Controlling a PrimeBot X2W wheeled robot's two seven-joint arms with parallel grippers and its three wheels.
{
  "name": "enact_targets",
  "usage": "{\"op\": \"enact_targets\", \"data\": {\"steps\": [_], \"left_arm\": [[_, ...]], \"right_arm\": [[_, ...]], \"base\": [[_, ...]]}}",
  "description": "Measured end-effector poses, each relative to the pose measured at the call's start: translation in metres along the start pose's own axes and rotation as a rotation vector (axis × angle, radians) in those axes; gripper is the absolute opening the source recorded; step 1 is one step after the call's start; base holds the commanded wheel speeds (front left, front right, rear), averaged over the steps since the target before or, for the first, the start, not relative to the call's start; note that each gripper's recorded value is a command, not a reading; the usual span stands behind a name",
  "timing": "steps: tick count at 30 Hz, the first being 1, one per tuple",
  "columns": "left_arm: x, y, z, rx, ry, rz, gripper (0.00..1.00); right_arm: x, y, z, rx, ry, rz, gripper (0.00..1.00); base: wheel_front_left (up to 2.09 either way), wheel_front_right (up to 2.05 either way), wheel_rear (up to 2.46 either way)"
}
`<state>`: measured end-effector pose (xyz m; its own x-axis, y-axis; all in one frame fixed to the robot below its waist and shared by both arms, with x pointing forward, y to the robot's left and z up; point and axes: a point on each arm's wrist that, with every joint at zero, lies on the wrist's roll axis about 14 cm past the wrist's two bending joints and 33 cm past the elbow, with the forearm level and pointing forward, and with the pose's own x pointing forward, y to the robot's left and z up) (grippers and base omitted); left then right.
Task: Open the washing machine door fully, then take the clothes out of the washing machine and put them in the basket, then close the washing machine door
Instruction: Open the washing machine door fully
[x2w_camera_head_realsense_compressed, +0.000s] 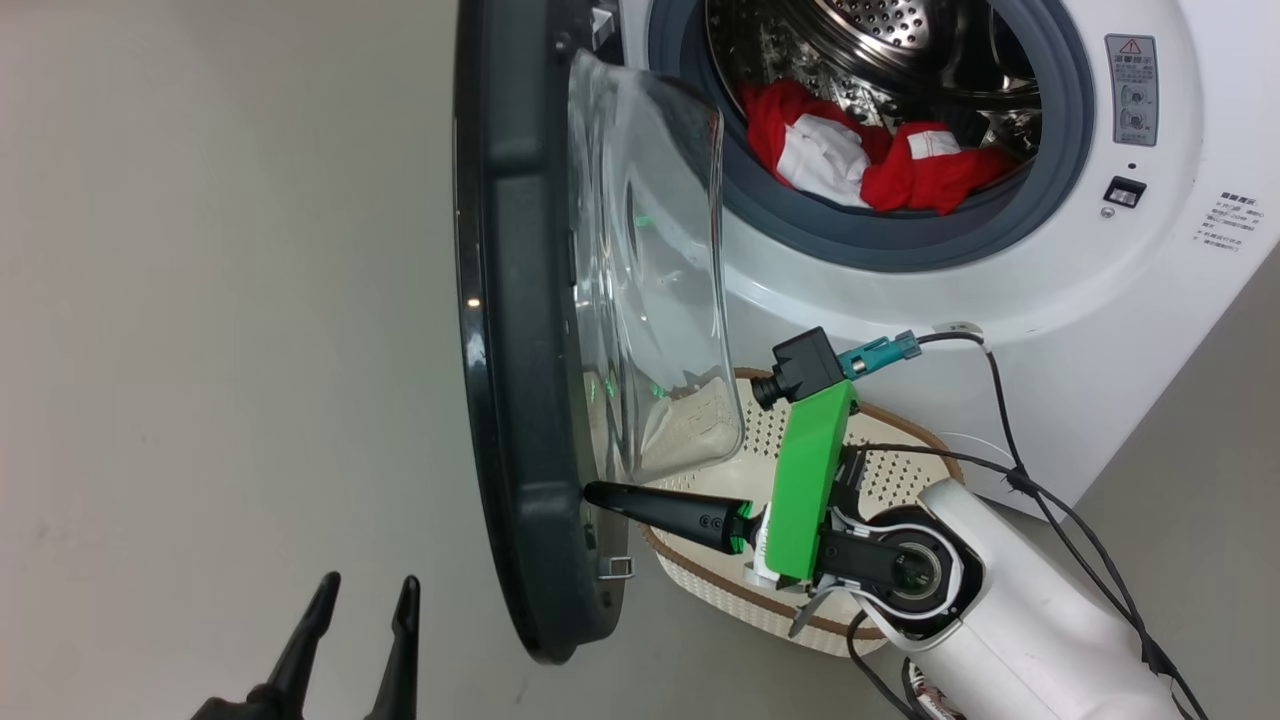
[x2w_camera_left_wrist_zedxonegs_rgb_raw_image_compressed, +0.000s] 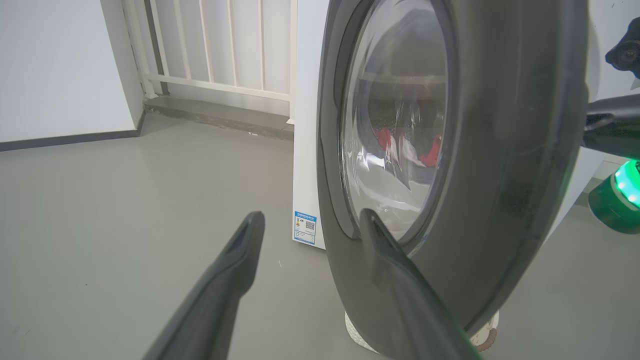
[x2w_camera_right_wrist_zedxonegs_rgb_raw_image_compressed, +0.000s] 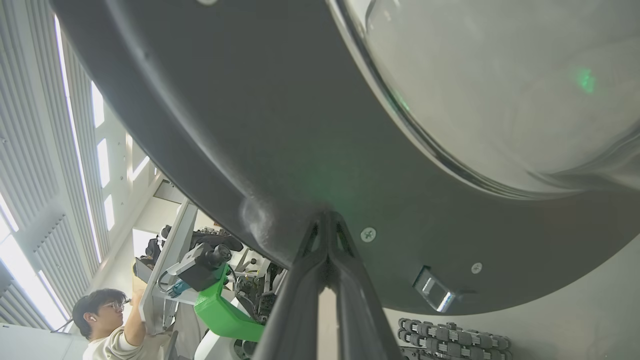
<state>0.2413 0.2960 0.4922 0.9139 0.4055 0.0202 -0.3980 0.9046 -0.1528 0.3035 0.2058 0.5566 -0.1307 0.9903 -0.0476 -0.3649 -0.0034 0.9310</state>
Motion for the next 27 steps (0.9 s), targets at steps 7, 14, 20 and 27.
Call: {"op": "enact_targets", "data": {"steps": [7, 14, 20, 27], "left_arm": [[0.002, -0.005, -0.001, -0.004, 0.0, -0.016, 1.0], [0.009, -0.01, 0.0, -0.007, -0.005, -0.035, 1.0], [0.013, -0.014, 0.0, -0.011, -0.008, -0.05, 1.0], [0.018, -0.017, -0.002, -0.012, -0.003, -0.06, 1.0]], "right_arm": [[-0.004, -0.001, 0.006, -0.006, -0.043, -0.012, 1.0], [-0.018, -0.011, 0.014, -0.015, -0.104, -0.055, 1.0], [-0.042, -0.036, 0.018, -0.005, -0.188, -0.139, 1.0], [-0.074, -0.067, 0.017, 0.001, -0.274, -0.246, 1.0]], "base": [[0.0, 0.0, 0.0], [0.0, 0.0, 0.0], [0.0, 0.0, 0.0], [0.0, 0.0, 0.0]]}}
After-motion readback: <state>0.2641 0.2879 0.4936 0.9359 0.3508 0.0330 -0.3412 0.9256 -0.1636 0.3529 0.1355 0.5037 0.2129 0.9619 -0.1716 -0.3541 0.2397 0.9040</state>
